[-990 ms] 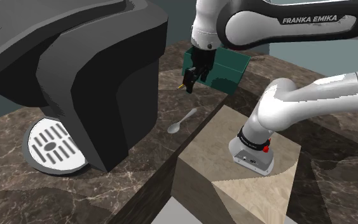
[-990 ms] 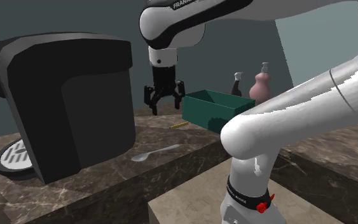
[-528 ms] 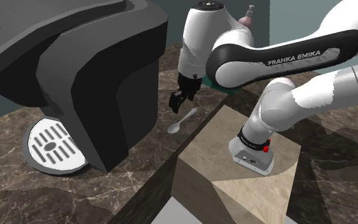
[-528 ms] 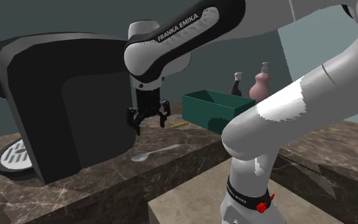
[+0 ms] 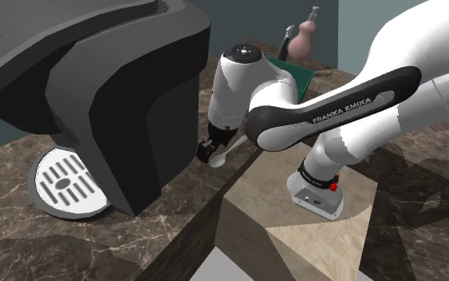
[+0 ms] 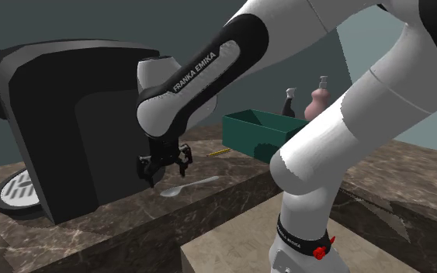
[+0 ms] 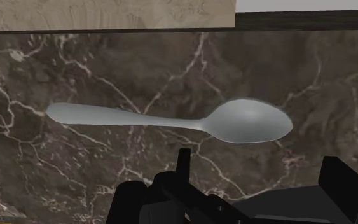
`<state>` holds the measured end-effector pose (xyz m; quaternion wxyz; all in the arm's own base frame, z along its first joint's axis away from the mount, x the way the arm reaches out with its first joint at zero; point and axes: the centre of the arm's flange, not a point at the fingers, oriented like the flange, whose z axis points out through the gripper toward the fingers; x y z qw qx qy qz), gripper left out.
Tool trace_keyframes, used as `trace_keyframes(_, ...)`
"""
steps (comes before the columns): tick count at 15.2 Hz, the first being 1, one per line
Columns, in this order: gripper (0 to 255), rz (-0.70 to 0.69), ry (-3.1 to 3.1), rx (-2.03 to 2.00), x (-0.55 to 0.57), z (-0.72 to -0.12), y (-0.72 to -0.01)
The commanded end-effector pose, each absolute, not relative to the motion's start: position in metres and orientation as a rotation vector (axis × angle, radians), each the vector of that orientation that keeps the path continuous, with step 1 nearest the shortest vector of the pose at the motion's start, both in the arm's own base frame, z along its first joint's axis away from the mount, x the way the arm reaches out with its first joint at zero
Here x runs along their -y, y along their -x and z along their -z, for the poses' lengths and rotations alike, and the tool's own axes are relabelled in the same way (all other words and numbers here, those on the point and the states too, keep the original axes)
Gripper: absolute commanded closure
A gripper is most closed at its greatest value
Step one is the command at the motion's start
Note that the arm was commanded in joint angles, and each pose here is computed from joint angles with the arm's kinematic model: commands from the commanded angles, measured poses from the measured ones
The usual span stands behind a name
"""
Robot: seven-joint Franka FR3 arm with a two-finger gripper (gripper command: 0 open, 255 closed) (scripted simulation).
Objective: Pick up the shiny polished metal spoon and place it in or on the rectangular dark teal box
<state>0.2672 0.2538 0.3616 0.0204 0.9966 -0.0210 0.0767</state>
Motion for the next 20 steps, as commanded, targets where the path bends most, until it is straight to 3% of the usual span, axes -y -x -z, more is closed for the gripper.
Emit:
trace_keyframes(1, 0, -0.24, -3.092, 0.065, -0.255, -0.351, -0.268)
trace_keyframes(12, 0, -0.24, -3.092, 0.065, -0.254, -0.332, -0.271)
trace_keyframes(13, 255, -0.24, -3.092, 0.065, -0.254, -0.332, -0.271)
trace_keyframes(20, 255, -0.24, -3.092, 0.065, -0.254, -0.332, -0.271)
